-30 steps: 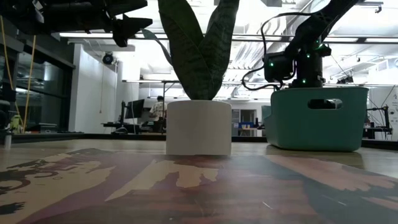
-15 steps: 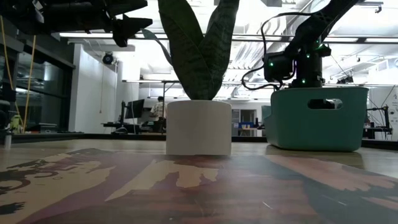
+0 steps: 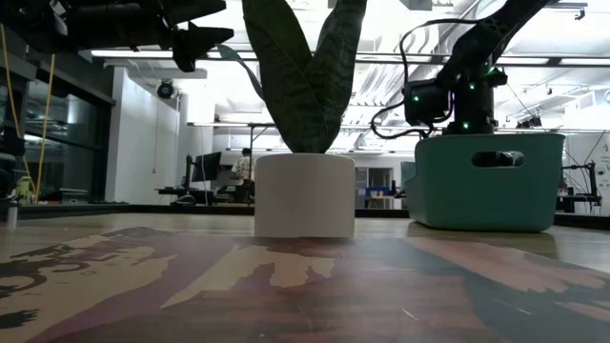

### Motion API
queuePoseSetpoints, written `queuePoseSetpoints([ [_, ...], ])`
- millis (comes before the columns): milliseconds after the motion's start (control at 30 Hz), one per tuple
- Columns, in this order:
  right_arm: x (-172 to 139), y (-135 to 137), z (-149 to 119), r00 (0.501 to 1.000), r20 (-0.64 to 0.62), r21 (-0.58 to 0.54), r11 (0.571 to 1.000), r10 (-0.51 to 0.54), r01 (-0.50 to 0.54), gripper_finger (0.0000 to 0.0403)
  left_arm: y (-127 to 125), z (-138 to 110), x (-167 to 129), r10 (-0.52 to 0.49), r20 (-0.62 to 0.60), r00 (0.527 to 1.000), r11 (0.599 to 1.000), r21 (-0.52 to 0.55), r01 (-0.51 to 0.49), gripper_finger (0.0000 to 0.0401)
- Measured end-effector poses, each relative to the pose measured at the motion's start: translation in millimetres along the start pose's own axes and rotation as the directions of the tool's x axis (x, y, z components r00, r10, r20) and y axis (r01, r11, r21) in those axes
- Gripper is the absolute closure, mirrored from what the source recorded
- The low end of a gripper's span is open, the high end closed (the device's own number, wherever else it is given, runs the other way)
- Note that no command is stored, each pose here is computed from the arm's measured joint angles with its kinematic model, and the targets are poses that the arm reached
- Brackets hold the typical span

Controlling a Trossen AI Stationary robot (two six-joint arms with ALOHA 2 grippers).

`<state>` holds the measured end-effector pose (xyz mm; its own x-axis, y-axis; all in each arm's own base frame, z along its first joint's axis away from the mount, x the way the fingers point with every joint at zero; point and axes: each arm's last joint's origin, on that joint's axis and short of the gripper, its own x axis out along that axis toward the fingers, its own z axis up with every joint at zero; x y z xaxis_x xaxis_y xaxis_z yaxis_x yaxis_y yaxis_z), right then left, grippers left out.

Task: Pick and place USB-C Cables
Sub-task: Put the white charger cable into the green container, then put the green patterned charger cable into the green container

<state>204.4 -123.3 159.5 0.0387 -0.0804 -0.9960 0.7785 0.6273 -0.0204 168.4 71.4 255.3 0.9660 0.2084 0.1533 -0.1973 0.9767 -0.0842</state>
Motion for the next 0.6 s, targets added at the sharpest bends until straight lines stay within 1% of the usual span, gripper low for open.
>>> queuePoseSetpoints([
  [100, -9, 1, 3, 1.0, -0.016, -0.04, 0.999, 0.01, -0.01, 0.0183, 0, 0, 0, 0.0, 0.0, 1.0, 1.0, 0.0, 0.0, 0.013],
  [200, -26, 3, 9, 1.0, -0.001, -0.058, 0.998, 0.021, -0.021, 0.0183, 0, 0, 0, 0.0, 0.0, 1.0, 1.0, 0.0, 0.0, 0.013],
  [300, -52, 6, 13, 0.995, 0.088, -0.084, 0.995, 0.054, -0.047, 0.0183, 0, 0, 0, 0.0, 0.0, 1.0, 1.0, 0.0, 0.0, 0.013],
  [367, -71, 8, 10, 0.982, 0.17, -0.114, 0.991, 0.085, -0.066, 0.0183, 0, 0, 0, 0.0, -0.003, 1.0, 1.0, -0.001, 0.0, 0.013],
  [433, -89, 10, 3, 0.957, 0.265, -0.14, 0.987, 0.119, -0.084, 0.0183, 0, -1, 0, 0.001, -0.013, 1.0, 1.0, -0.003, -0.002, 0.013],
  [500, -106, 10, -9, 0.916, 0.366, -0.167, 0.98, 0.165, -0.109, 0.0183, 0, -2, 0, 0.002, -0.02, 1.0, 1.0, -0.004, -0.002, 0.013],
  [600, -125, 10, -29, 0.848, 0.474, -0.218, 0.965, 0.237, -0.148, 0.0183, 0, -2, 0, 0.002, -0.021, 1.0, 1.0, -0.005, -0.002, 0.013],
])
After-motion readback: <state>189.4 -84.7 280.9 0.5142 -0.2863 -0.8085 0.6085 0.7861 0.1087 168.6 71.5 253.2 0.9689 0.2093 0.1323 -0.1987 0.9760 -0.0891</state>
